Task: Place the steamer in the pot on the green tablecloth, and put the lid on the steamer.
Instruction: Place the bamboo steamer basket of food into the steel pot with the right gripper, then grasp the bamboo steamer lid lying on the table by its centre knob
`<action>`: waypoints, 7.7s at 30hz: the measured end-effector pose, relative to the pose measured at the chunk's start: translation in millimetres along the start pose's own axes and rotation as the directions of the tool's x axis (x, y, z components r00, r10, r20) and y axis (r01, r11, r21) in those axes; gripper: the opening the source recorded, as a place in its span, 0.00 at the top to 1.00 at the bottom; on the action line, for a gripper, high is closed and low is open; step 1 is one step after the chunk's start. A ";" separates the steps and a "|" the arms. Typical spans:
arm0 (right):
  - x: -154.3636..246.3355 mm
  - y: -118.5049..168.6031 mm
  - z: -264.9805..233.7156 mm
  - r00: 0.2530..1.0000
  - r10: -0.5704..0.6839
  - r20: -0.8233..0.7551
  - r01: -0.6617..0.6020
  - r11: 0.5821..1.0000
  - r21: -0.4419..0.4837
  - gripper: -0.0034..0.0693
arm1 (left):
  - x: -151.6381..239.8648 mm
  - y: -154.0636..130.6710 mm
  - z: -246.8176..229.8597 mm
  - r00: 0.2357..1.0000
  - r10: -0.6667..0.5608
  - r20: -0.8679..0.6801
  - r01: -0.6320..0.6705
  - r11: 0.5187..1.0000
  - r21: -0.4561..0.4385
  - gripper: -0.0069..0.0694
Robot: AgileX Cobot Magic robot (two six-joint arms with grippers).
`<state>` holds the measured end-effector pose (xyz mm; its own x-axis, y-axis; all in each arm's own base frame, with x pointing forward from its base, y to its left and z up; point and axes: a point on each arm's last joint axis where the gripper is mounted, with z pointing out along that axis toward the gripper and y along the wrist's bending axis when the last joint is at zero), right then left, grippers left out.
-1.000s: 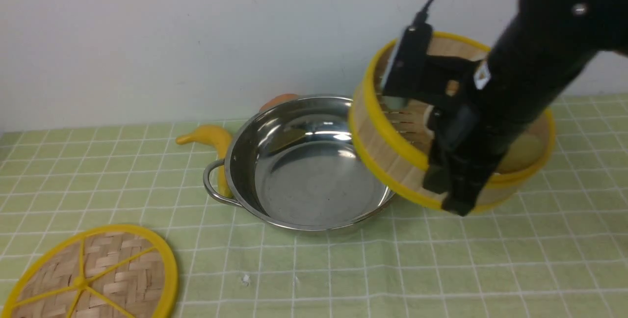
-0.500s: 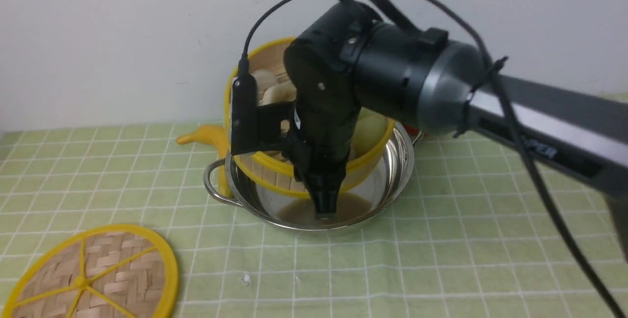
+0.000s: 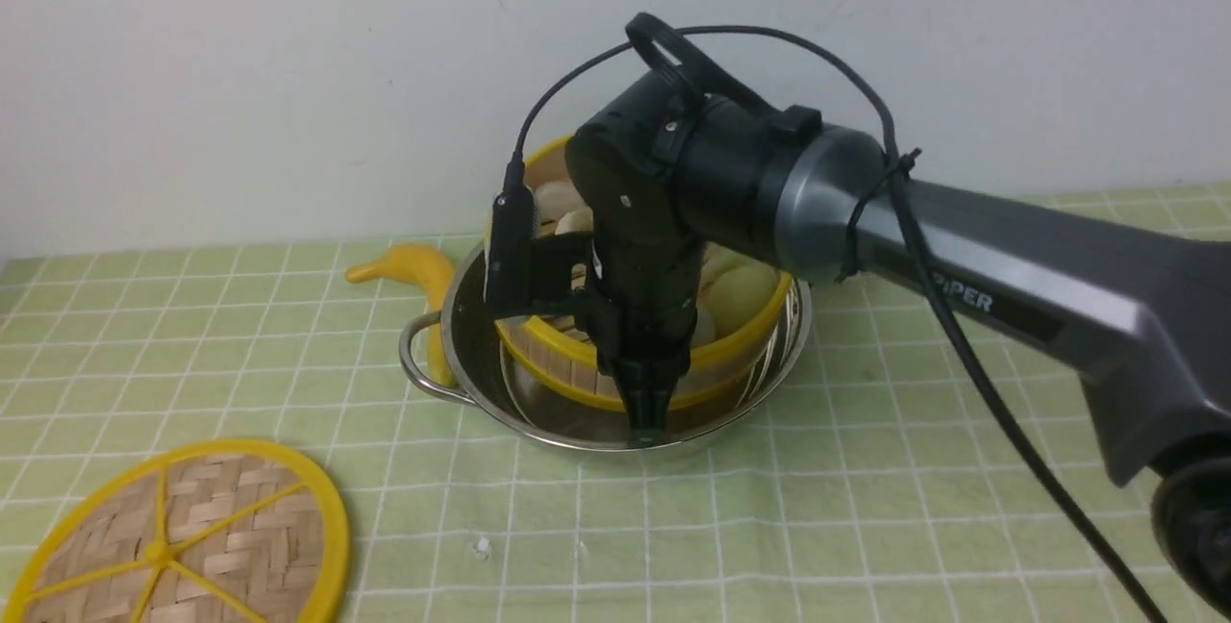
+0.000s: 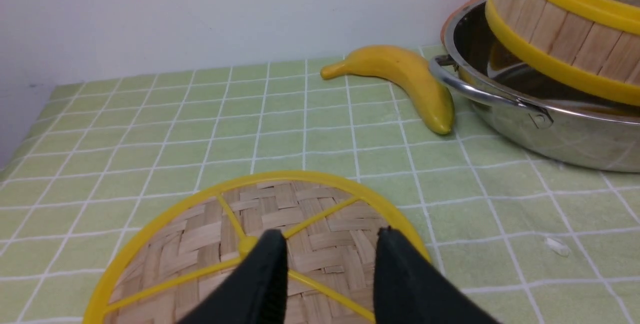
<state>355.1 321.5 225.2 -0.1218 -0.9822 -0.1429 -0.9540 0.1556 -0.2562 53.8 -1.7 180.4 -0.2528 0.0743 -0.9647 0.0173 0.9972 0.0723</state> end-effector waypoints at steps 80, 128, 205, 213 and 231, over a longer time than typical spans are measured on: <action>-16.6 13.4 27.8 0.991 0.135 0.003 -0.135 0.991 0.000 0.73 | 0.0 0.0 0.0 1.000 0.000 0.000 0.000 1.000 0.000 0.59; -16.3 7.1 9.7 0.970 0.244 0.015 -0.245 0.969 0.046 0.40 | 0.0 0.0 0.0 1.000 0.000 0.000 0.000 1.000 0.000 0.59; 350.8 238.8 -84.6 0.023 0.401 0.916 -0.977 0.202 -0.064 0.79 | 0.0 0.0 0.0 1.000 0.000 0.000 0.000 1.000 0.000 0.59; 357.0 244.1 -81.8 0.001 0.427 0.904 -0.988 0.140 -0.065 0.76 | 0.0 0.0 0.0 1.000 0.000 0.000 0.000 1.000 0.000 0.59; 360.4 243.8 -81.8 0.037 0.419 0.907 -0.995 0.102 -0.007 0.68 | 0.0 0.0 0.0 1.000 0.000 0.000 0.000 1.000 0.000 0.59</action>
<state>56.2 -3.1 189.4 -0.1558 0.1244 -0.9799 0.0218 0.9922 0.1225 53.8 -1.7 180.4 -0.2528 0.0743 -0.9647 0.0173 0.9972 0.0723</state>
